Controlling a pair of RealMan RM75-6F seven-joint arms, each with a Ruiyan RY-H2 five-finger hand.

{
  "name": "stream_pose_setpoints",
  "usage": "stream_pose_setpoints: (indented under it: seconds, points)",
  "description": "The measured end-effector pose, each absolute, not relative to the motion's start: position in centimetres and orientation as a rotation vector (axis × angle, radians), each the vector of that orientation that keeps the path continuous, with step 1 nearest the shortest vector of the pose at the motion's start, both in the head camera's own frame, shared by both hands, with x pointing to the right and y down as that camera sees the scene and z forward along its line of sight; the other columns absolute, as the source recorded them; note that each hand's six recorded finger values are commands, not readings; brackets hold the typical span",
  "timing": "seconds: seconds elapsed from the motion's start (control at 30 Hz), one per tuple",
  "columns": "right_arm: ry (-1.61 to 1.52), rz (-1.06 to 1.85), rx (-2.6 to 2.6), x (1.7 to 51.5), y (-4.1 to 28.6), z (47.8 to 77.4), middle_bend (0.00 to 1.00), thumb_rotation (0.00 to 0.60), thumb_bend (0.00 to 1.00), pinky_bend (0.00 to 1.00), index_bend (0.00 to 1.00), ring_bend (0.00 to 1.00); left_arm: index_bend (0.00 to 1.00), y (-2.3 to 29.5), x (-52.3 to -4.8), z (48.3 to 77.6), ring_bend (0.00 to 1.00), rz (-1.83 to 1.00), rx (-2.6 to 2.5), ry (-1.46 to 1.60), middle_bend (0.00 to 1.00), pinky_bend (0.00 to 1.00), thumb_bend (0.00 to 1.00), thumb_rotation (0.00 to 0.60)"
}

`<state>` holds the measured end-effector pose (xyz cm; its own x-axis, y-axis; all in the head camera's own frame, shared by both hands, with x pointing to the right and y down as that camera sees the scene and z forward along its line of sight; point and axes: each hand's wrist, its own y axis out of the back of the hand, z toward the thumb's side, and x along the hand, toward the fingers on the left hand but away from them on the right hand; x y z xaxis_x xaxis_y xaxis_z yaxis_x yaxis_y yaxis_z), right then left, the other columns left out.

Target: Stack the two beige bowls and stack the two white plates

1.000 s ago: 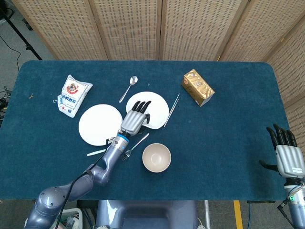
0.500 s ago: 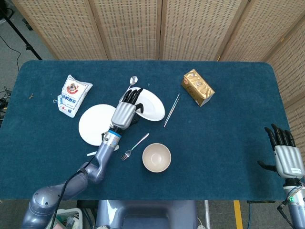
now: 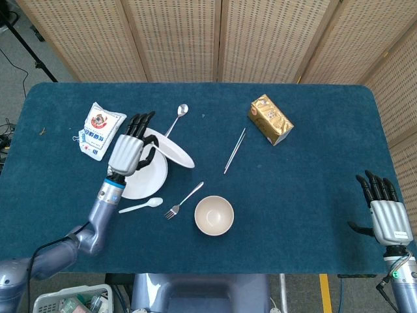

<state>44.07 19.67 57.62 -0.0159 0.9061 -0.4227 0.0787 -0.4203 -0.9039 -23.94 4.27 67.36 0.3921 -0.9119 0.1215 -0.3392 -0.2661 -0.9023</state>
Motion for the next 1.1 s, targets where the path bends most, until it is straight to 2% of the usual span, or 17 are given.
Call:
stream_pose_setpoints:
  seconds: [0.23, 0.53, 0.6, 0.67, 0.73, 0.77, 0.87, 1.1]
  points:
    - [-1.043, 1.496, -1.583, 43.5, 19.9, 57.5, 0.0, 0.6, 0.0, 0.0, 0.0, 0.0, 0.9, 6.3, -29.2, 66.0, 0.0, -0.874, -1.795, 1.167, 0.0, 0.0, 0.5, 0.6]
    - [-1.038, 1.489, -1.587, 43.2, 20.0, 57.5, 0.0, 0.6, 0.0, 0.0, 0.0, 0.0, 0.89, 8.4, -32.9, 66.9, 0.0, -0.956, -1.788, 1.164, 0.0, 0.0, 0.49, 0.6]
    - [-1.037, 1.489, -1.587, 43.2, 20.0, 57.5, 0.0, 0.6, 0.0, 0.0, 0.0, 0.0, 0.78, 8.7, -33.4, 67.2, 0.0, -0.968, -1.793, 1.166, 0.0, 0.0, 0.47, 0.6]
    - [-1.039, 1.491, -1.587, 43.2, 20.0, 57.5, 0.0, 0.6, 0.0, 0.0, 0.0, 0.0, 0.49, 9.0, -33.8, 67.4, 0.0, -0.979, -1.798, 1.163, 0.0, 0.0, 0.44, 0.6]
    - [-1.04, 1.491, -1.586, 43.2, 20.0, 57.5, 0.0, 0.6, 0.0, 0.0, 0.0, 0.0, 0.29, 9.4, -34.2, 67.8, 0.0, -1.003, -1.811, 1.146, 0.0, 0.0, 0.43, 0.6]
    - [-1.041, 1.49, -1.586, 43.2, 20.0, 57.4, 0.0, 0.6, 0.0, 0.0, 0.0, 0.0, 0.22, 9.5, -34.4, 68.0, 0.0, -1.018, -1.821, 1.134, 0.0, 0.0, 0.42, 0.6]
    - [-1.042, 1.491, -1.587, 43.2, 20.0, 57.4, 0.0, 0.6, 0.0, 0.0, 0.0, 0.0, 0.15, 10.0, -35.3, 68.7, 0.0, -1.086, -1.86, 1.079, 0.0, 0.0, 0.41, 0.6]
    - [-1.04, 1.497, -1.595, 43.2, 20.1, 57.6, 0.0, 0.6, 0.0, 0.0, 0.0, 0.0, 0.13, 10.6, -38.2, 68.7, 0.0, -1.249, -1.875, 0.947, 0.0, 0.0, 0.41, 0.6]
